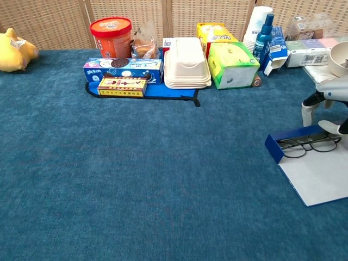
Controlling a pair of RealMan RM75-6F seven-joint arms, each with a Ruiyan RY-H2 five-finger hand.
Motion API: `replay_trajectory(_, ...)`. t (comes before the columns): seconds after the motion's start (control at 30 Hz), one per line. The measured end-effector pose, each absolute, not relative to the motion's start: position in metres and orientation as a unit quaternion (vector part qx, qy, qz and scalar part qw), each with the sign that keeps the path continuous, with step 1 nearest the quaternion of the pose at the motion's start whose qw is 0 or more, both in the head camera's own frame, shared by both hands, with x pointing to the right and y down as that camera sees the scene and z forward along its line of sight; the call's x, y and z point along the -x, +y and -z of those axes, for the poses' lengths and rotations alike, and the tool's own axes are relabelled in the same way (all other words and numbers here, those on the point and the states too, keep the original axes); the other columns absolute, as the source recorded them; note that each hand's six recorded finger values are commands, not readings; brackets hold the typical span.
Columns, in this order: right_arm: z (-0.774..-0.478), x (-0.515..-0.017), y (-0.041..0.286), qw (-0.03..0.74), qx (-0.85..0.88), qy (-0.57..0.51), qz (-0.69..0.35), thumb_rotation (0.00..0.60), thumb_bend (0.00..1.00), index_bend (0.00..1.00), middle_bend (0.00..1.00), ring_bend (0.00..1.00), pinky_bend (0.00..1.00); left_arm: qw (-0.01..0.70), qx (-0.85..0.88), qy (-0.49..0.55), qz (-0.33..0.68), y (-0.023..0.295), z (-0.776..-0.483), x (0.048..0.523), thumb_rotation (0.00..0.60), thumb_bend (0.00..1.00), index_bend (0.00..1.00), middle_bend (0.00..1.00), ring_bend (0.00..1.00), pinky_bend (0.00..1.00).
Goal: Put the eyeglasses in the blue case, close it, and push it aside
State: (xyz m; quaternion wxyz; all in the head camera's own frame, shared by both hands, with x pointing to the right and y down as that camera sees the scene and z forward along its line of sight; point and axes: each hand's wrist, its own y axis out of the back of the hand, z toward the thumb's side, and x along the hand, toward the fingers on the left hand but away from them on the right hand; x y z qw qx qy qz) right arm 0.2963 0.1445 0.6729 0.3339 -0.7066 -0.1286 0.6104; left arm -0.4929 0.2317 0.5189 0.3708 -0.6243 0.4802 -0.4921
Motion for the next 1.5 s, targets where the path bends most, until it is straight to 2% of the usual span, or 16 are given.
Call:
replay_trajectory(0.67,-0.671,-0.282,0.16,0.323,0.728,-0.134,-0.59,0.6,0.56,0.4,0.35,0.22,0.26,0.356,0.611,0.436,0.556,0.245,-0.52,0.501,0.597,0.34,0.36,0.3,0.3,0.22)
replay_trajectory(1.5,-0.66,-0.313,0.182,0.3,0.712,-0.161,-0.614,0.6,0.56,0.4,0.35,0.22,0.26,0.339,0.626,0.426,0.559,0.252,-0.537,0.495,0.597,0.34,0.36,0.3,0.3,0.22)
